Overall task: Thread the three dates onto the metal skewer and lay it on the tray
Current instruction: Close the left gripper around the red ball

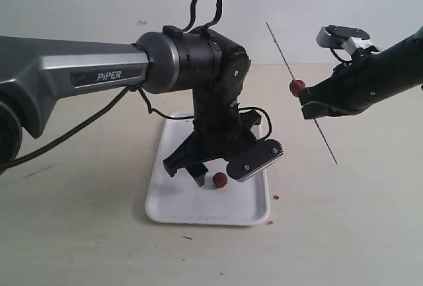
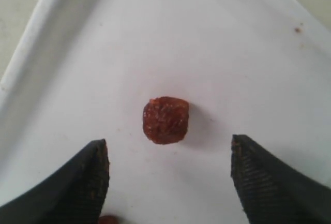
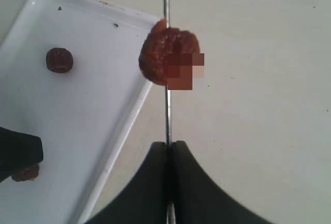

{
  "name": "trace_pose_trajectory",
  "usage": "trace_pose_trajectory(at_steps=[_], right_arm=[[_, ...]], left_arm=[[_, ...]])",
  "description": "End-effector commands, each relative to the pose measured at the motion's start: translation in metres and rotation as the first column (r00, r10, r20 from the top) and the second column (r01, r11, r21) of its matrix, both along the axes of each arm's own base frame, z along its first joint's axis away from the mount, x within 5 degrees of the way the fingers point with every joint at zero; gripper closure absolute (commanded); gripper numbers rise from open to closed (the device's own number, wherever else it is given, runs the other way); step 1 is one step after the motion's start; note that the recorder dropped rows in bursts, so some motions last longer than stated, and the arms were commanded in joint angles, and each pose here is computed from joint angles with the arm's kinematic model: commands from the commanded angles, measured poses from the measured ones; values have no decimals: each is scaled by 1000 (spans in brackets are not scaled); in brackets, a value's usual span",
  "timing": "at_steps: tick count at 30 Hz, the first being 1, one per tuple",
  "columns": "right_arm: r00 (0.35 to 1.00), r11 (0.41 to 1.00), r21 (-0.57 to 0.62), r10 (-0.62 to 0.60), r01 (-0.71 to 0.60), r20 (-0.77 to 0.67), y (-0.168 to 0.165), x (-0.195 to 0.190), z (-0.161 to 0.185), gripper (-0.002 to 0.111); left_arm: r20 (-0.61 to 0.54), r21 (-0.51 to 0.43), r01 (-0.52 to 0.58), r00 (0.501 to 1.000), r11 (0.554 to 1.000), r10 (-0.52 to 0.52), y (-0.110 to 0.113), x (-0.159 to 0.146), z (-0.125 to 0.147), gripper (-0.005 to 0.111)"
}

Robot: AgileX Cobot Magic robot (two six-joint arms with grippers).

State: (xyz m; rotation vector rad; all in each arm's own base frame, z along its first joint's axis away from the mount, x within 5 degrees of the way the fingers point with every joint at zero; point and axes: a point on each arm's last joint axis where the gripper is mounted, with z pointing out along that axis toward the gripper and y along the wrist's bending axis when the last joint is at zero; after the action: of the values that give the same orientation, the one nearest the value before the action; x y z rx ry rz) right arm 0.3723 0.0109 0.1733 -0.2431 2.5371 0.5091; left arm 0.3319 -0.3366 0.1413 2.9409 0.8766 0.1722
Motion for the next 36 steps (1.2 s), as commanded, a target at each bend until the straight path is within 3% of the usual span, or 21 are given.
trace_pose_trajectory(at_steps=[1,10,17,19,23,28,36], right_arm=[[1000,1000,3,-11,11,17,-2,2,3,108],[1000,1000,12,-18,18,18,-1,2,4,108],[1000,1000,13,-19,19,18,-1,3,4,108],[1000,1000,13,-19,19,18,-1,3,4,108],[1000,1000,17,-22,22,19,-1,3,4,108],[1000,1000,17,-22,22,19,-1,3,4,108],[1000,999,20,-25,25,19,-1,3,4,108]], left_arm=[[-9,-3,9,1000,1000,-9,-1,-1,-1,41],[-13,0,10,1000,1000,-10,-4,2,-27,41],[-17,2,3,1000,1000,-3,-4,2,-29,43],[-17,2,3,1000,1000,-3,-4,2,-29,48],[-36,24,2,999,1000,-1,-2,0,-30,73],[-60,50,0,998,999,3,0,-2,-30,96],[-69,60,-13,997,998,18,1,-3,-30,100]])
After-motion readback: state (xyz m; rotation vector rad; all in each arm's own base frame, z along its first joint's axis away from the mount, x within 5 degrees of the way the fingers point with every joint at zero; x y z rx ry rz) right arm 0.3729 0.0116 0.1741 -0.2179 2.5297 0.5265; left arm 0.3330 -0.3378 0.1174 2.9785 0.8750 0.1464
